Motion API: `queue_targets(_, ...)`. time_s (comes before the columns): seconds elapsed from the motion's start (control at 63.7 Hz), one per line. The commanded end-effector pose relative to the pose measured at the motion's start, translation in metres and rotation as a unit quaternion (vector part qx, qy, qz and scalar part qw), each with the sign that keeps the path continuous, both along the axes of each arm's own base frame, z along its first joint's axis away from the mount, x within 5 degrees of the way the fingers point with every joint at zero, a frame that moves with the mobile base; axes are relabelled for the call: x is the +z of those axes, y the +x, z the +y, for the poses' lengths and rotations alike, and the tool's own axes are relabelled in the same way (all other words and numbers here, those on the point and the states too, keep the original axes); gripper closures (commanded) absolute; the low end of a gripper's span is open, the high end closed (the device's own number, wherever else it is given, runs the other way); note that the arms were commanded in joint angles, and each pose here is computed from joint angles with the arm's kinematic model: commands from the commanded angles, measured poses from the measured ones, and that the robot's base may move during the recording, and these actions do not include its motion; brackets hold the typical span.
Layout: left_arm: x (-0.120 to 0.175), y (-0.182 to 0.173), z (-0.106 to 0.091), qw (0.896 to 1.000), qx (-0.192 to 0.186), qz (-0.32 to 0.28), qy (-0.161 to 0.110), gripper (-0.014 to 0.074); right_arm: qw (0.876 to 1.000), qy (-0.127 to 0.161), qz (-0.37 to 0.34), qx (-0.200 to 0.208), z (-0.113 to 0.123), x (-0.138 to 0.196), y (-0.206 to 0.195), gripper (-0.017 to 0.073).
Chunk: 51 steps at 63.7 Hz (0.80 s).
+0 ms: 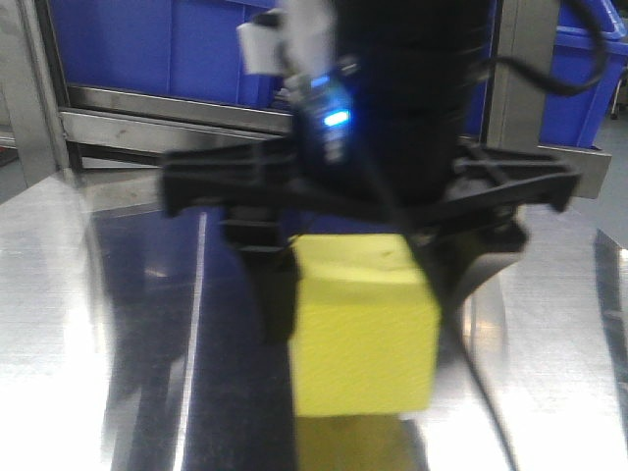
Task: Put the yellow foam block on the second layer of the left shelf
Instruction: 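Close the right gripper on the sides of the yellow foam cube, then lift the cube off the table with the right gripper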
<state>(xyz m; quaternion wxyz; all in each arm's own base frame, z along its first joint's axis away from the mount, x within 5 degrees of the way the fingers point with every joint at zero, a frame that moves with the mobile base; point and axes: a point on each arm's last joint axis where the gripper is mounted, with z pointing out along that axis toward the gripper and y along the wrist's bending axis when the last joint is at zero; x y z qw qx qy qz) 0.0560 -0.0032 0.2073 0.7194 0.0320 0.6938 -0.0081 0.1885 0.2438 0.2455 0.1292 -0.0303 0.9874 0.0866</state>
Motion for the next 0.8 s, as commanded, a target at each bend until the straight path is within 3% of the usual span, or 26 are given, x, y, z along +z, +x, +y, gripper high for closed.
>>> queue_targets(0.0, -0.001, -0.001, 0.000, 0.999, -0.002, -0.037, -0.007, 0.0470, 0.998, 0.032, -0.050, 0.019, -0.021, 0.024, 0.001, 0.0059)
queue_targets(0.235, -0.001, -0.001, 0.000, 0.999, -0.002, -0.037, -0.007, 0.0470, 0.992, 0.067, -0.106, 0.025, -0.085, 0.026, -0.002, 0.0059)
queue_targets(0.44, -0.001, -0.001, 0.000, 0.999, -0.002, -0.037, -0.007, 0.0470, 0.985, 0.068, -0.160, -0.017, -0.144, 0.021, -0.004, 0.0059)
queue_targets(0.659, -0.001, -0.001, 0.000, 0.999, -0.002, -0.037, -0.007, 0.0470, 0.966, 0.034, -0.245, -0.069, -0.201, 0.023, -0.013, 0.0059)
queue_targets(0.785, -0.001, -0.001, 0.000, 0.999, -0.002, -0.037, -0.007, 0.0470, 0.947, 0.008, -0.305, -0.098, -0.226, 0.025, -0.024, 0.0059)
